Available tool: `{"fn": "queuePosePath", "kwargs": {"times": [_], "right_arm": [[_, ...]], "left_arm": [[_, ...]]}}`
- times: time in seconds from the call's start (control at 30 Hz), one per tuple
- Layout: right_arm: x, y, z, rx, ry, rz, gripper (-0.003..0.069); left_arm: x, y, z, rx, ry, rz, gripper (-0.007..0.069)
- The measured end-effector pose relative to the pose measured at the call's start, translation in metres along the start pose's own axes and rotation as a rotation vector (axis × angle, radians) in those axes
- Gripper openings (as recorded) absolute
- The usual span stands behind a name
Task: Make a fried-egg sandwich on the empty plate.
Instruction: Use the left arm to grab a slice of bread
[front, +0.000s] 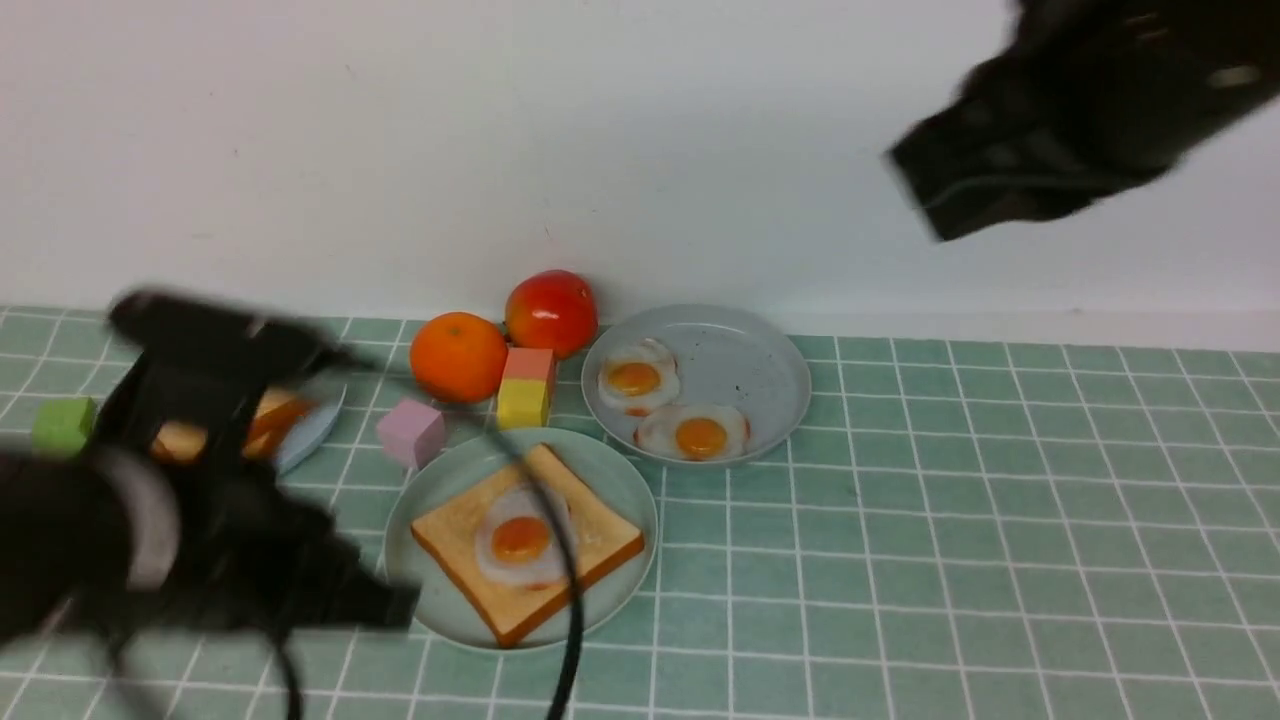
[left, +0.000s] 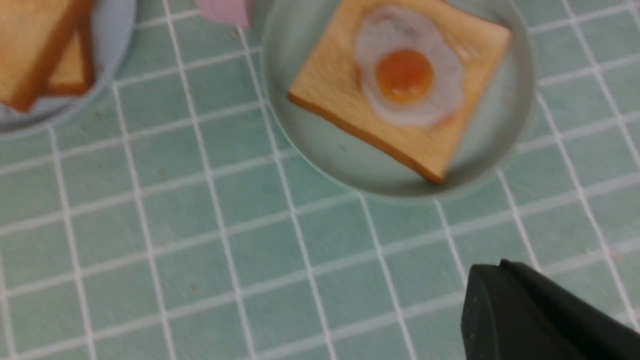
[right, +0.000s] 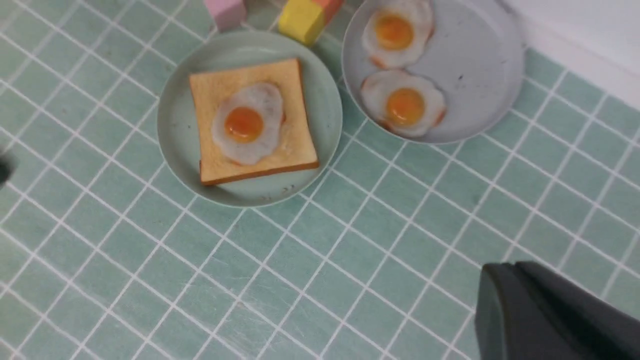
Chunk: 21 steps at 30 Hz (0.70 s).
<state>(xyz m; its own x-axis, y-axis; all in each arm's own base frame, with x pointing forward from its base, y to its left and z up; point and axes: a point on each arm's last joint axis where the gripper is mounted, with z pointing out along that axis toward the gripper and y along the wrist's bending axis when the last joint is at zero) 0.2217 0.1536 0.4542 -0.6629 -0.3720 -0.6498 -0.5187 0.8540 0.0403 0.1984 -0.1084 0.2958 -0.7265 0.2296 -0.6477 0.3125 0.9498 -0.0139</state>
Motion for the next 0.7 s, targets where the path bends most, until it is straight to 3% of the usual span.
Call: {"fn": "queuePosePath", "kwargs": {"times": [0.3, 0.47, 0.57, 0.7], "right_arm": [[0.073, -0.007, -0.043, 0.007, -0.014, -0.003, 0.0036], [0.108, -0.011, -0.061, 0.022, -0.062, -0.009, 0.0044], [0.119, -0.012, -0.069, 0.022, -0.082, -0.009, 0.0047], [0.135, -0.014, -0.085, 0.019, -0.136, -0.007, 0.0055]], "left_arm": [[-0.049, 0.074, 0.049, -0.036, 0.114, -0.011, -0.0013], [-0.064, 0.137, 0.096, -0.051, 0.178, -0.046, -0.0013], [-0.068, 0.155, 0.113, -0.060, 0.208, -0.006, -0.0010], [-0.079, 0.172, 0.134, -0.102, 0.234, 0.155, 0.0085]]}}
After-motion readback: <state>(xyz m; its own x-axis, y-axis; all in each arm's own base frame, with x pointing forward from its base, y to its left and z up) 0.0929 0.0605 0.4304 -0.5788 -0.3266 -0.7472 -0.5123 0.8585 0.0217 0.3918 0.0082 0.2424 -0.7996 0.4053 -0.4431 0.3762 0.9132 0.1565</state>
